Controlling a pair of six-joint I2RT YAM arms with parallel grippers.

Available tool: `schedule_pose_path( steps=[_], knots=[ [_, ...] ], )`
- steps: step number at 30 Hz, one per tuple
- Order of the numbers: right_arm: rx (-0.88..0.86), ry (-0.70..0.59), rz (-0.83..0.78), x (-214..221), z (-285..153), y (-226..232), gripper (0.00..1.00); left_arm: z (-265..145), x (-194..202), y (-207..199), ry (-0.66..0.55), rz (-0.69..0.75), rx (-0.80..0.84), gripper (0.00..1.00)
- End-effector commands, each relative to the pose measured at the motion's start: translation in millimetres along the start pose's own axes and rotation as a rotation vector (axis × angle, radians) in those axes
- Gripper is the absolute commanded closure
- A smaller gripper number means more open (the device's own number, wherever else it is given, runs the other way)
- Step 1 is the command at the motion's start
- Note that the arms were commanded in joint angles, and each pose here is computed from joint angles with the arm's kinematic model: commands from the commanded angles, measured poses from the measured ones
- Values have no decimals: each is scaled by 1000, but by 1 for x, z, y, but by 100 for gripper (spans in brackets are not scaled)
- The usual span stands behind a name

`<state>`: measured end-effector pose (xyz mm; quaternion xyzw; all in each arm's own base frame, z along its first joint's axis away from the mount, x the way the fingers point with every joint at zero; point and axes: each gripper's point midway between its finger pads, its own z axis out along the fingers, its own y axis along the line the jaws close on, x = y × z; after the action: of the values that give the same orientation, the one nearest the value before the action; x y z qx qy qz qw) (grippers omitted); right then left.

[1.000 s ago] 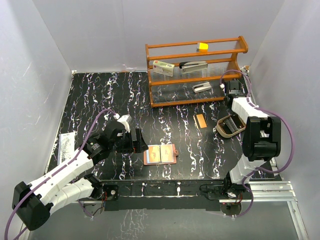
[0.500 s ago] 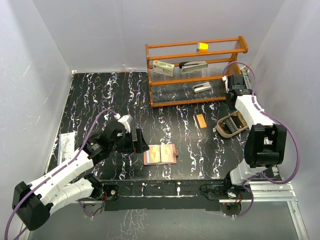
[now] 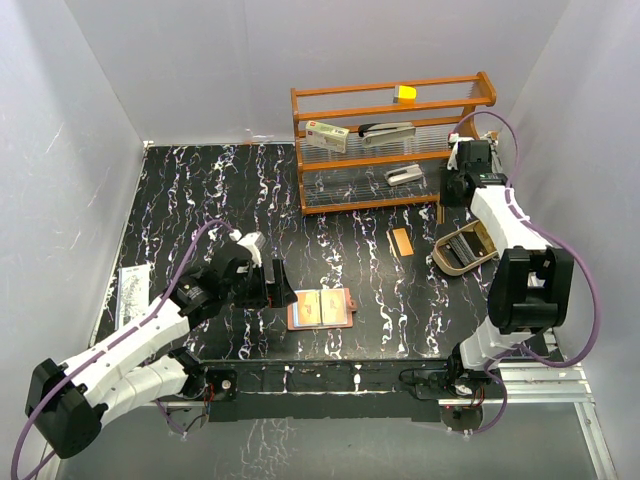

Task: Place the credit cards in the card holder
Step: Pick up the credit card from the storage box.

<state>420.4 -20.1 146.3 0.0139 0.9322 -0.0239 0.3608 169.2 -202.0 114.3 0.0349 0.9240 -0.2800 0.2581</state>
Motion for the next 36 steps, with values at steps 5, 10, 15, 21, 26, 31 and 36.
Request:
schedule_pose_path(
  steps=[5,10,15,21,26,31,36],
  knots=[
    [-134,-66,73,-15,24,28,100,6,4,-6,30,-5,32,12],
    [-184,-5,73,8,41,34,100,8,3,-4,29,-10,20,14],
    [-242,133,97,44,58,42,100,7,-1,-8,22,-21,25,15],
    [-251,213,110,67,66,44,100,3,-2,-8,14,-23,23,16],
    [-285,241,124,76,69,51,100,5,-3,-7,10,-33,12,17],
    [-345,234,151,81,65,63,100,15,0,-2,29,-64,-16,22],
    [-428,242,161,92,58,84,100,25,-3,-5,31,-94,-11,28]
  ],
)
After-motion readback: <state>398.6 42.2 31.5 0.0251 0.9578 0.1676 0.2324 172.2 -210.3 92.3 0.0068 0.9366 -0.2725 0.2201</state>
